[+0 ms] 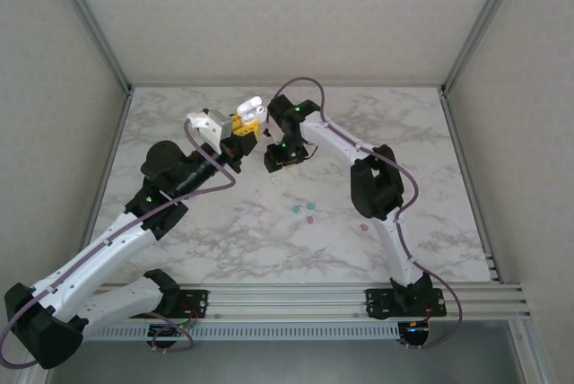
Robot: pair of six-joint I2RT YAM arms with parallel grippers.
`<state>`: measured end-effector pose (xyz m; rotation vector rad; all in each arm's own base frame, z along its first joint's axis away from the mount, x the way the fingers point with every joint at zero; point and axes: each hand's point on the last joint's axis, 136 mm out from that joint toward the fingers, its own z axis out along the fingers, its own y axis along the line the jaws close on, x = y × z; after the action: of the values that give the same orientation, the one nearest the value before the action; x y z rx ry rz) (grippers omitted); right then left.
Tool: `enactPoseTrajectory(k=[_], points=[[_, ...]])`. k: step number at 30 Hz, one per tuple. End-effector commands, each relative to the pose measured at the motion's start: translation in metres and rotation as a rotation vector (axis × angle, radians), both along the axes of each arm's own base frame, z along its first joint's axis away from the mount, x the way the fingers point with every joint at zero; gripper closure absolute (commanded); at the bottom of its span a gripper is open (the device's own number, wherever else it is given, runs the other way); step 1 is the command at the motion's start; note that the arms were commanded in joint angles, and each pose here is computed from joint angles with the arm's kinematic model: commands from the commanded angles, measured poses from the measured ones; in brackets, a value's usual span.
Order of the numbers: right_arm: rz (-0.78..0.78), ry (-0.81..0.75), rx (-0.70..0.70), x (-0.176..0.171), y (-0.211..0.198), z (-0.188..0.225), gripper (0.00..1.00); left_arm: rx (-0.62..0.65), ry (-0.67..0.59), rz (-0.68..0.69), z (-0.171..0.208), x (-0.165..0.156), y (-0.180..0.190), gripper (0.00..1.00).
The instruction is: Insert the wireless bluetooth earbuds into the charging case
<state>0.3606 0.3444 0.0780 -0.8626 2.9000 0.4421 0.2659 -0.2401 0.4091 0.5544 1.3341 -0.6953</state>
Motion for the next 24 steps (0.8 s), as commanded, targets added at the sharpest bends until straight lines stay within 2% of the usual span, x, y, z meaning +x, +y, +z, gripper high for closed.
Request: enactPoseTrajectory(k=[1, 11, 24], points=[[0.050, 0.004, -0.049, 0.001, 0.001, -0.010, 0.50, -0.006, -0.036, 0.017, 0.012, -0.006, 0.006, 0.87], [0.095, 0.033, -0.078, 0.007, 0.014, -0.038, 0.52, 0.007, -0.037, 0.015, 0.012, -0.006, 0.006, 0.87], [0.156, 0.033, -0.154, -0.002, 0.017, -0.060, 0.52, 0.015, -0.034, 0.018, 0.009, -0.004, 0.005, 0.87]])
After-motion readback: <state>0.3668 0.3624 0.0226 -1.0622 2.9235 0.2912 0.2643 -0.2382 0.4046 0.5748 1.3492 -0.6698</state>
